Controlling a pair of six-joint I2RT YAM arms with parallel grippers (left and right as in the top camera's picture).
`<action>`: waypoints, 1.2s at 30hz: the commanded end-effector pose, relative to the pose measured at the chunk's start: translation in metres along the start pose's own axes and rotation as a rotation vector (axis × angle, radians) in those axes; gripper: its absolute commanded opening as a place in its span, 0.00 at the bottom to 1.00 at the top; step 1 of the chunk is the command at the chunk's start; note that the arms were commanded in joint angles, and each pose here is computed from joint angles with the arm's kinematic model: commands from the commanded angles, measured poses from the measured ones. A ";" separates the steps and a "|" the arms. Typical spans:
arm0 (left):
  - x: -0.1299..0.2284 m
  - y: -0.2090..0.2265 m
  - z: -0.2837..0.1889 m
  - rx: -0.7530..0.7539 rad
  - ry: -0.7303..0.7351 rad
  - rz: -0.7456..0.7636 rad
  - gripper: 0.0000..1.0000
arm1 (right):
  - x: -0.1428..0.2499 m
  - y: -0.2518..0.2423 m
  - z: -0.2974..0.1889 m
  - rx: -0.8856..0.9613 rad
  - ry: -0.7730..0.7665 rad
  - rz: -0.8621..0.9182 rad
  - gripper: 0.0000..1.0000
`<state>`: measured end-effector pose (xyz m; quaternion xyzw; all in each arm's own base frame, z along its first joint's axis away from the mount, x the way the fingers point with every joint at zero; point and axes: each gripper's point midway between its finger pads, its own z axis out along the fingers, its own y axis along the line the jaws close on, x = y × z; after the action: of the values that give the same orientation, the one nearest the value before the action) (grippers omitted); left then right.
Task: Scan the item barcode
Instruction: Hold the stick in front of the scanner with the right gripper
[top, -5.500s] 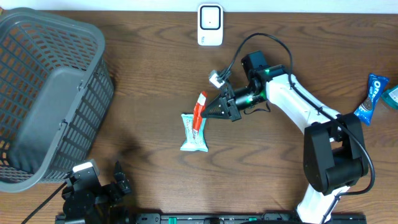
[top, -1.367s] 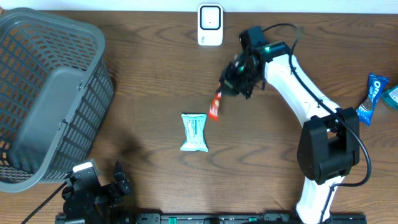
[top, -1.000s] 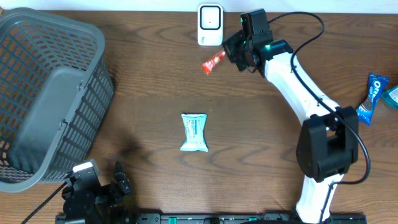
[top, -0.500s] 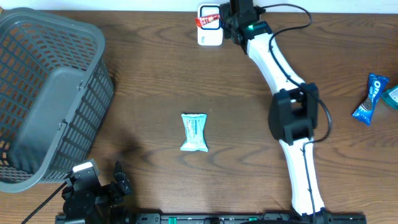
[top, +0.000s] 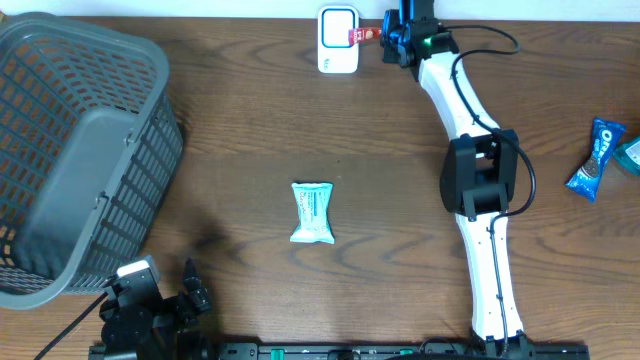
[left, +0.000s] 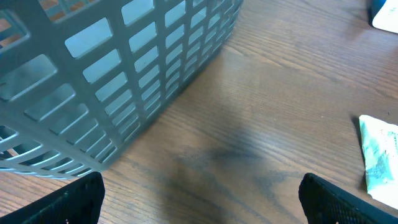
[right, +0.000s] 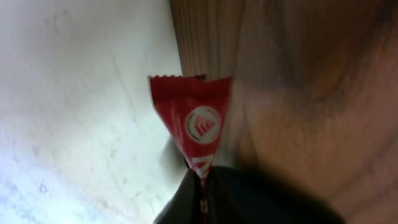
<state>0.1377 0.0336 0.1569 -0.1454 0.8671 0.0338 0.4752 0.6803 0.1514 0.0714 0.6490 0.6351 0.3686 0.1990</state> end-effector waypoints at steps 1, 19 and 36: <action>0.001 0.000 0.001 0.001 0.003 -0.003 1.00 | 0.014 0.022 -0.020 -0.009 0.051 -0.094 0.02; 0.001 0.000 0.001 0.001 0.003 -0.003 1.00 | -0.037 -0.026 -0.141 0.436 0.150 -0.697 0.63; 0.001 0.000 0.001 0.001 0.003 -0.003 1.00 | -0.013 -0.045 -0.038 0.345 -0.128 -1.122 0.72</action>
<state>0.1377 0.0336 0.1569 -0.1454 0.8671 0.0338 0.4752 0.6182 0.1681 0.0566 0.2525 0.9240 0.1541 0.2424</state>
